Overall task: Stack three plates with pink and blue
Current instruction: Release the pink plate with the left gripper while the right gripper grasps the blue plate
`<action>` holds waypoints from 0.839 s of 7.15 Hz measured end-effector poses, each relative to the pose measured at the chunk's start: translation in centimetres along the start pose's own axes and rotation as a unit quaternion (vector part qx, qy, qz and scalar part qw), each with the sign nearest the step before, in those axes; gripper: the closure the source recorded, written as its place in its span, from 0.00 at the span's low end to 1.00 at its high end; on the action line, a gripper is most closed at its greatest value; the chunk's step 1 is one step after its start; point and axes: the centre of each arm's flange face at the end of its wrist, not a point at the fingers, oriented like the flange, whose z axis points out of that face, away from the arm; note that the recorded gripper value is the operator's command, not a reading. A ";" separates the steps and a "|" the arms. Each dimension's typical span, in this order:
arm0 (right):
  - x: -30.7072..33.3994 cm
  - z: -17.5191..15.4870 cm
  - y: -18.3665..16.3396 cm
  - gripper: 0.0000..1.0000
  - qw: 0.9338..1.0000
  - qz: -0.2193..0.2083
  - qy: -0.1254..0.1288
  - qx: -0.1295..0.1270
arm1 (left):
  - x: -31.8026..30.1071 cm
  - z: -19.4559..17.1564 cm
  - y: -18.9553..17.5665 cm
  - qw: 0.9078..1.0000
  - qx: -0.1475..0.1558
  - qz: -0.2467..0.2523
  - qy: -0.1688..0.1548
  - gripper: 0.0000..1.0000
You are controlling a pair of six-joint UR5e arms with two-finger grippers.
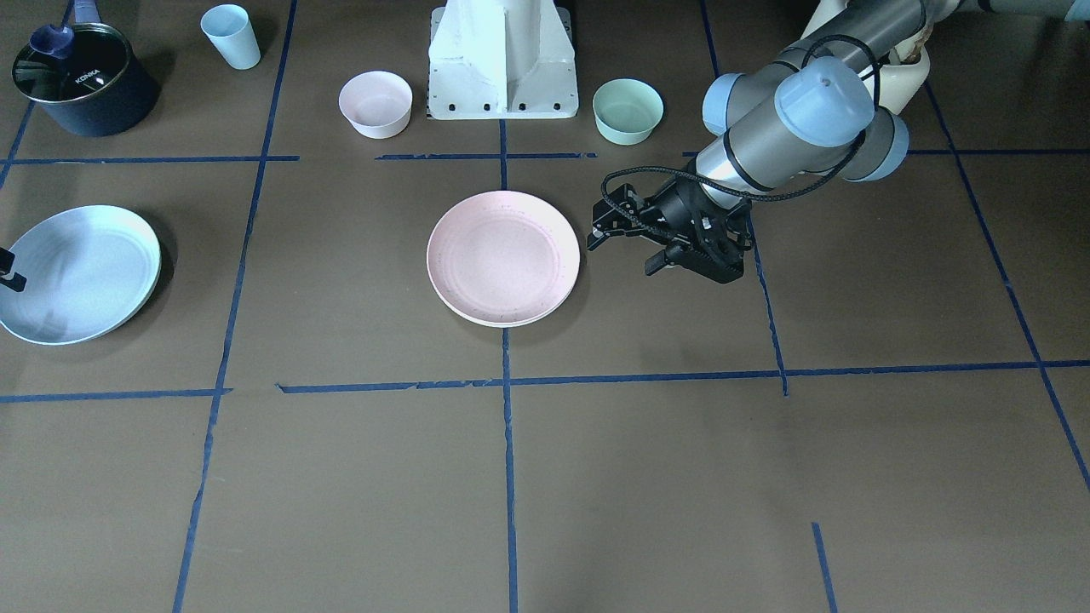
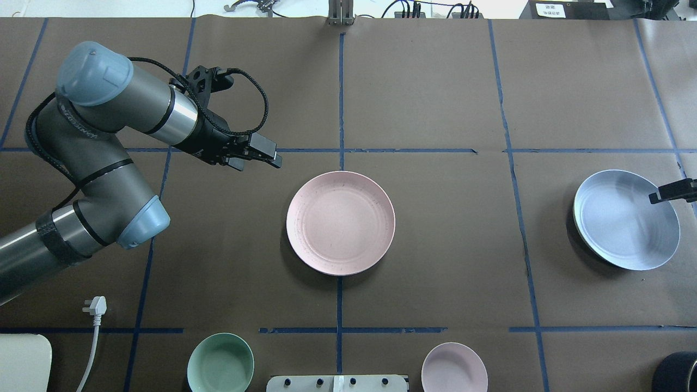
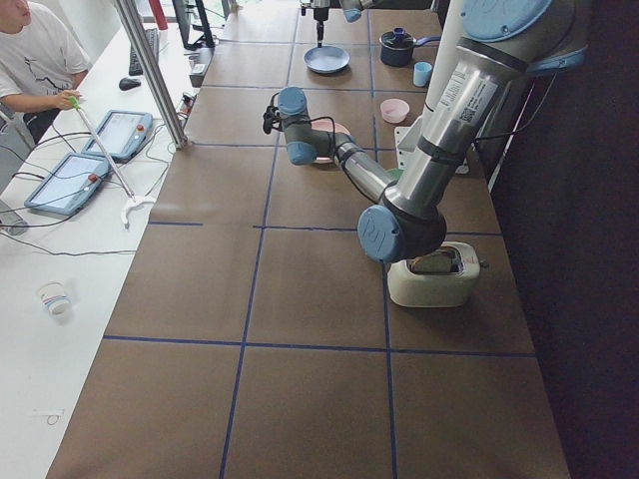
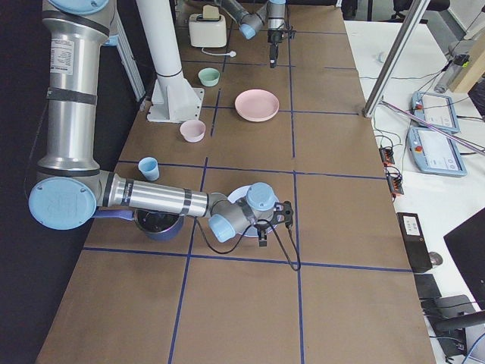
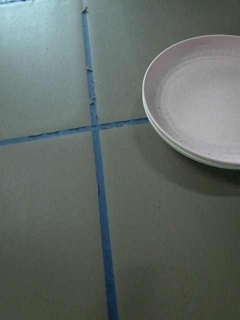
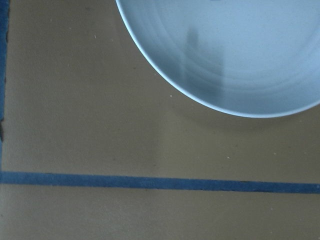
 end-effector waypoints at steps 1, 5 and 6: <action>1.0 1.0 1.1 0.27 1.000 0.009 -0.003 0.005 | 0.0 -0.2 0.1 1.000 0.001 -0.003 0.001 0.00; 1.3 1.7 1.9 1.00 1.000 0.012 -0.010 0.003 | 0.3 -0.6 0.4 1.000 0.002 -0.010 0.004 0.00; 1.2 1.5 2.1 1.00 1.000 0.008 -0.014 0.004 | 0.3 -0.7 0.4 1.000 0.003 -0.010 0.005 0.00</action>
